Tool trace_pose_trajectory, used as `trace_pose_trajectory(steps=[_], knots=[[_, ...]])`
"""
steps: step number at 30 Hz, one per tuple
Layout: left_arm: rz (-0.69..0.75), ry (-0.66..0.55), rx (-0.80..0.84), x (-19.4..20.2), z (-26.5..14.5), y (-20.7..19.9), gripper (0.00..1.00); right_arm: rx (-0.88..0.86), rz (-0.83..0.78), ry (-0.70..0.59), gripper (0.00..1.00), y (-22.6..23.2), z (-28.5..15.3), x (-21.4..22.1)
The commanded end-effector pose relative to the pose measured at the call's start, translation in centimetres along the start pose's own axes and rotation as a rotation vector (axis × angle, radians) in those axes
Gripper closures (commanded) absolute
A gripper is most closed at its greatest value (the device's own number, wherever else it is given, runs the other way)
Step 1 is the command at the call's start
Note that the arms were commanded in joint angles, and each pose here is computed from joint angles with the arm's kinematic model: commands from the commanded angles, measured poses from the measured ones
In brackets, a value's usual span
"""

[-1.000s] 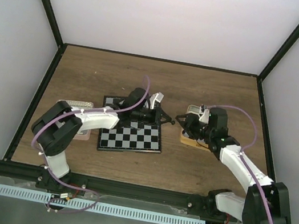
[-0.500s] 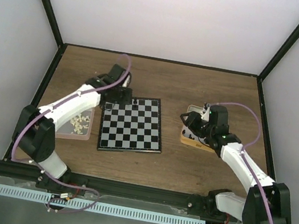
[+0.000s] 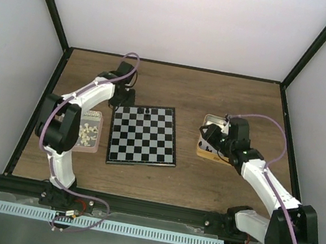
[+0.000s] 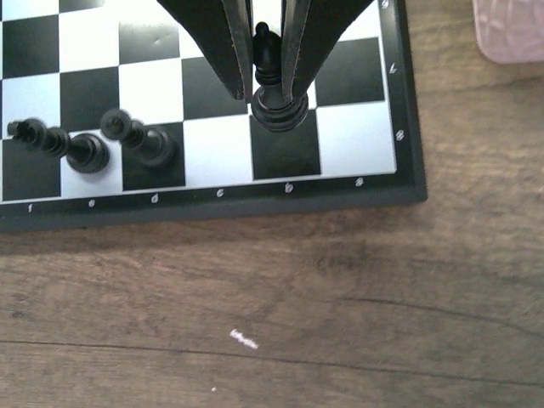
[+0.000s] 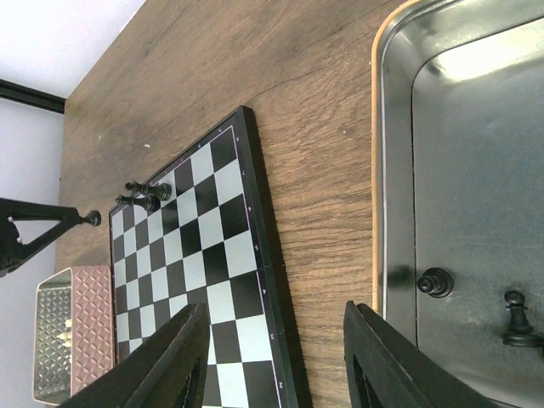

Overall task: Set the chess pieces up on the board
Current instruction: Place the chess piece on the chessboard.

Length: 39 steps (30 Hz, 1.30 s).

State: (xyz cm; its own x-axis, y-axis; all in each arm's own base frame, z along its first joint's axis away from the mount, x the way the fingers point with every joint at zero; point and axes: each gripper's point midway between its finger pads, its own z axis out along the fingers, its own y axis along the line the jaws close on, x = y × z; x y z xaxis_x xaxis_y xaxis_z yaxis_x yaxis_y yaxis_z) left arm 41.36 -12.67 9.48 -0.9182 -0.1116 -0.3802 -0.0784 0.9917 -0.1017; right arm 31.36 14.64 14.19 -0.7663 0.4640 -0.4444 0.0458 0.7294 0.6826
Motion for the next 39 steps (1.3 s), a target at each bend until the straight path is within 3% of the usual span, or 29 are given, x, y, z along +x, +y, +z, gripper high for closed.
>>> trace_pose_trajectory(steps=[1, 12, 27, 39], knots=[[0.050, 0.038, 0.037, -0.6, 0.7, -1.1, 0.96, 0.006, -0.027, -0.018, 0.55, -0.2, -0.1, -0.1], [0.081, 0.146, 0.107, 1.7, 3.5, -2.2, 0.94, 0.013, -0.034, -0.005, 0.55, -0.5, 0.6, 0.0], [0.087, 0.142, 0.088, 0.8, 5.3, -2.3, 0.91, 0.012, -0.026, 0.029, 0.55, -0.9, 1.4, 0.7], [0.089, 0.064, 0.111, -0.9, 2.9, -2.8, 0.67, 0.019, -0.021, 0.017, 0.55, -0.8, 1.1, 0.3]])
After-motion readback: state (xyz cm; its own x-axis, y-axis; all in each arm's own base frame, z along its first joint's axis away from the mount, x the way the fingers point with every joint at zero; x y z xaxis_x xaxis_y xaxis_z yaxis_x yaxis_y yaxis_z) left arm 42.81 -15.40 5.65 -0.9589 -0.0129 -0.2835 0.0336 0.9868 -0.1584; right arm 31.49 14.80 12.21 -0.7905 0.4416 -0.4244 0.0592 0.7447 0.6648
